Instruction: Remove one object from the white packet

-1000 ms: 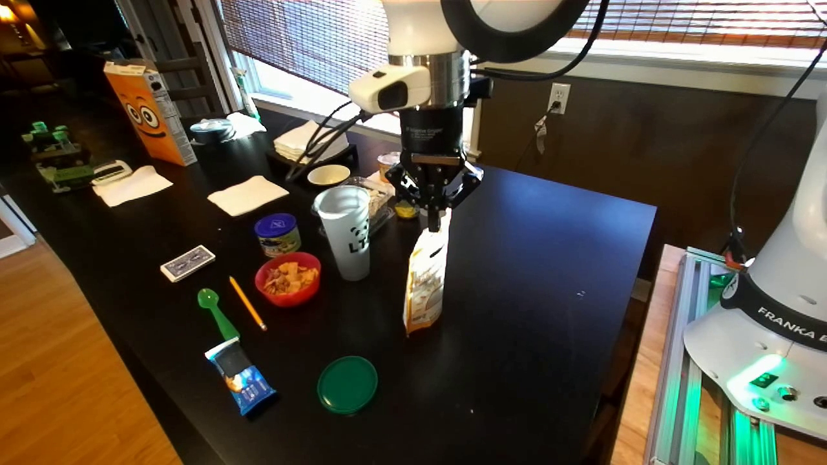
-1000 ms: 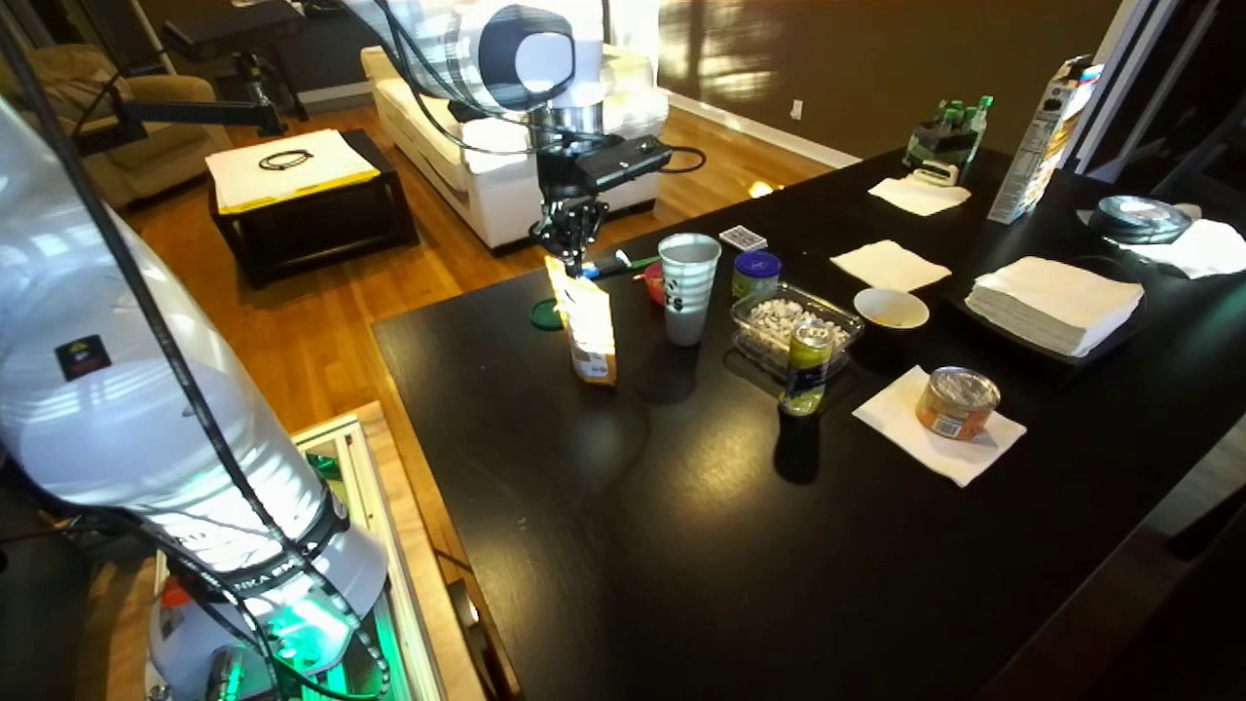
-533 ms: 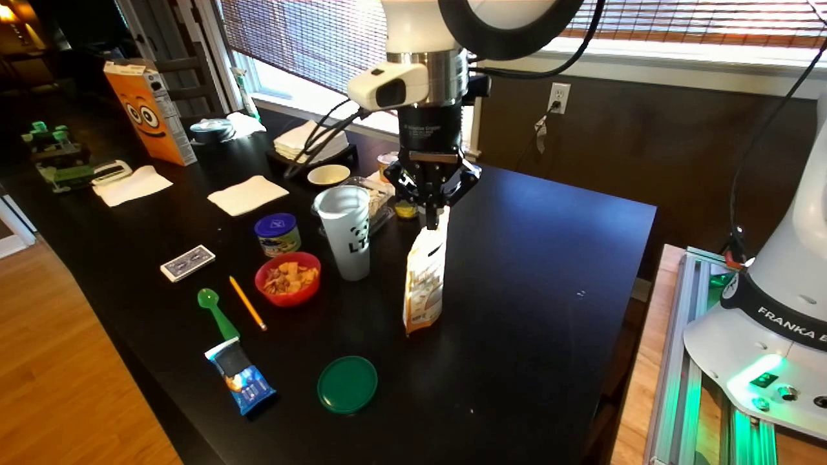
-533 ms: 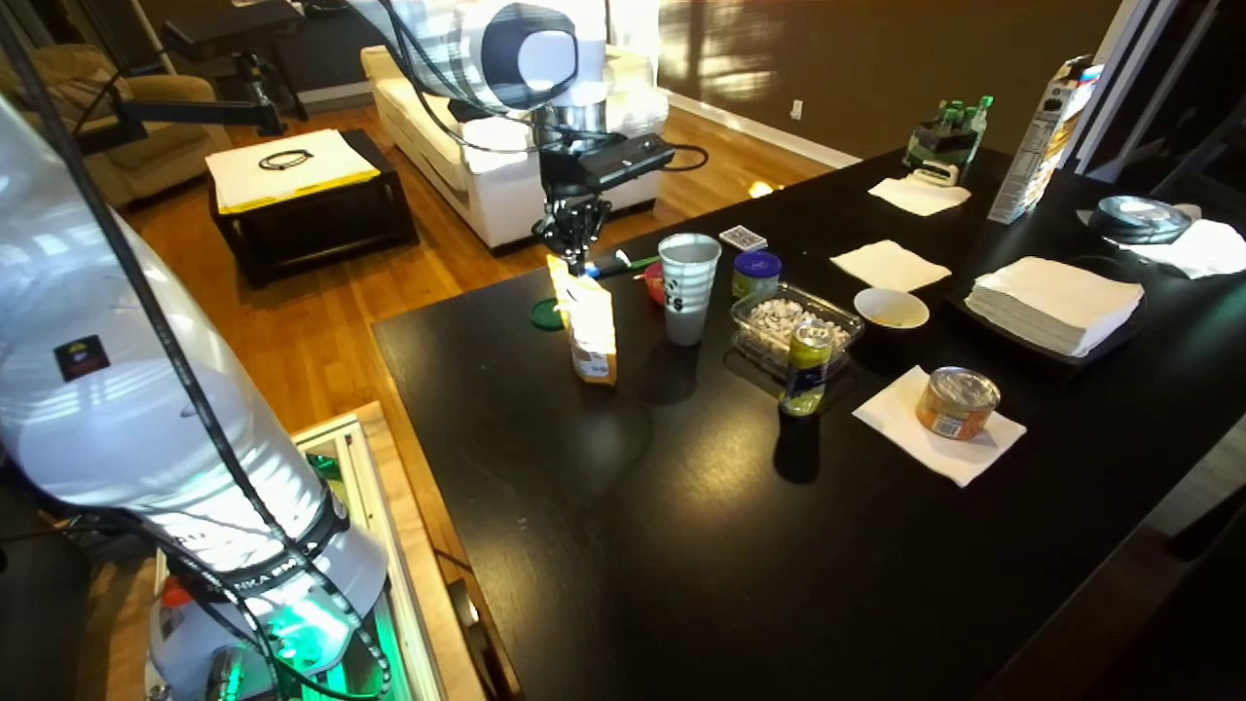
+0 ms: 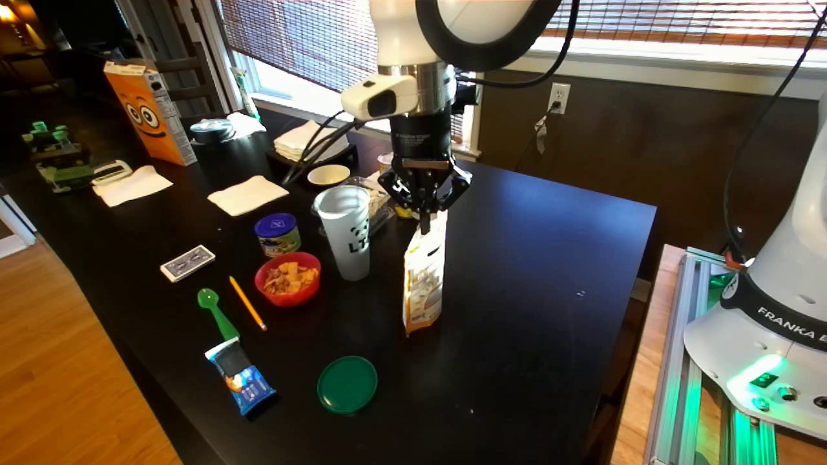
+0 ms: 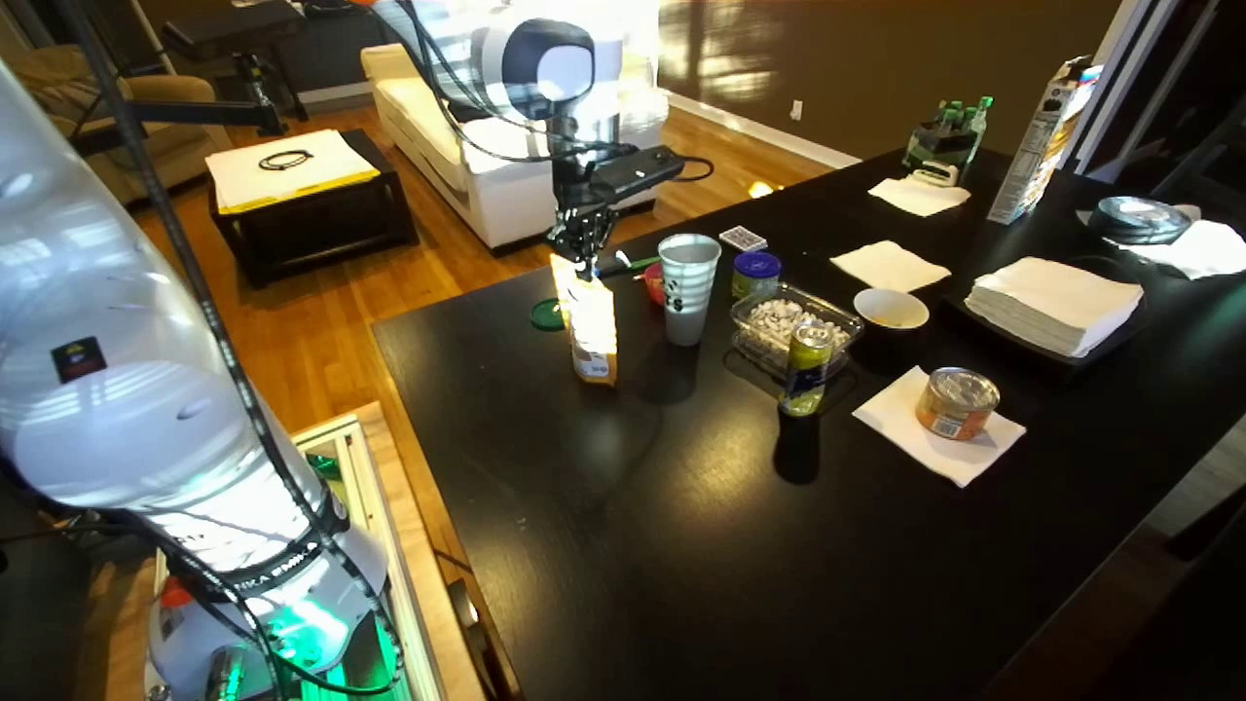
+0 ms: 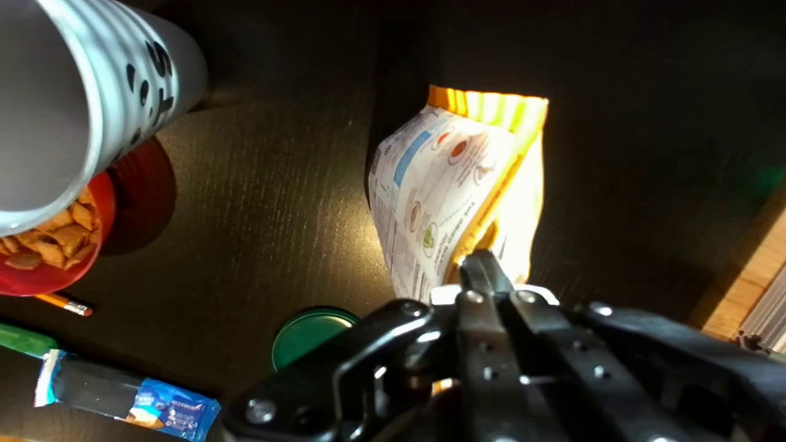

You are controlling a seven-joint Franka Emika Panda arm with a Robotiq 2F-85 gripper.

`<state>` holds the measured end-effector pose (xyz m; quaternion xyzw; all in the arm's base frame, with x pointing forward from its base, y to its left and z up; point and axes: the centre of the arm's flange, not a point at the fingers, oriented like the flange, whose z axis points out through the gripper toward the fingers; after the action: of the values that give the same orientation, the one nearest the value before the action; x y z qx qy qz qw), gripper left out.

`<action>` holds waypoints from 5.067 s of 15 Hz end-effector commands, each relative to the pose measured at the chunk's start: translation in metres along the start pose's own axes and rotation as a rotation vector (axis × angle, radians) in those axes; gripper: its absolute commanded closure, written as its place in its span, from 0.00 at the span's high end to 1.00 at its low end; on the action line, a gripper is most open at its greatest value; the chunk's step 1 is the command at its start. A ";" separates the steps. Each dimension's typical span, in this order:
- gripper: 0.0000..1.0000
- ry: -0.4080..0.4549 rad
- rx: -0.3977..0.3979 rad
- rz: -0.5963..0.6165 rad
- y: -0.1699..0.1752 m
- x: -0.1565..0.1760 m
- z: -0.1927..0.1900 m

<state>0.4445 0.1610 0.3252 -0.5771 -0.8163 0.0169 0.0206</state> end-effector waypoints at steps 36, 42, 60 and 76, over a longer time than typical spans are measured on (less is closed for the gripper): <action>0.89 -0.013 0.013 0.003 0.011 -0.001 0.042; 0.57 -0.045 0.019 -0.027 0.012 -0.002 0.047; 0.03 -0.099 -0.051 0.008 -0.012 -0.002 -0.016; 0.02 -0.090 -0.071 0.284 -0.089 -0.031 -0.109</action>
<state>0.4066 0.1325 0.4269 -0.6311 -0.7736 0.0183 -0.0539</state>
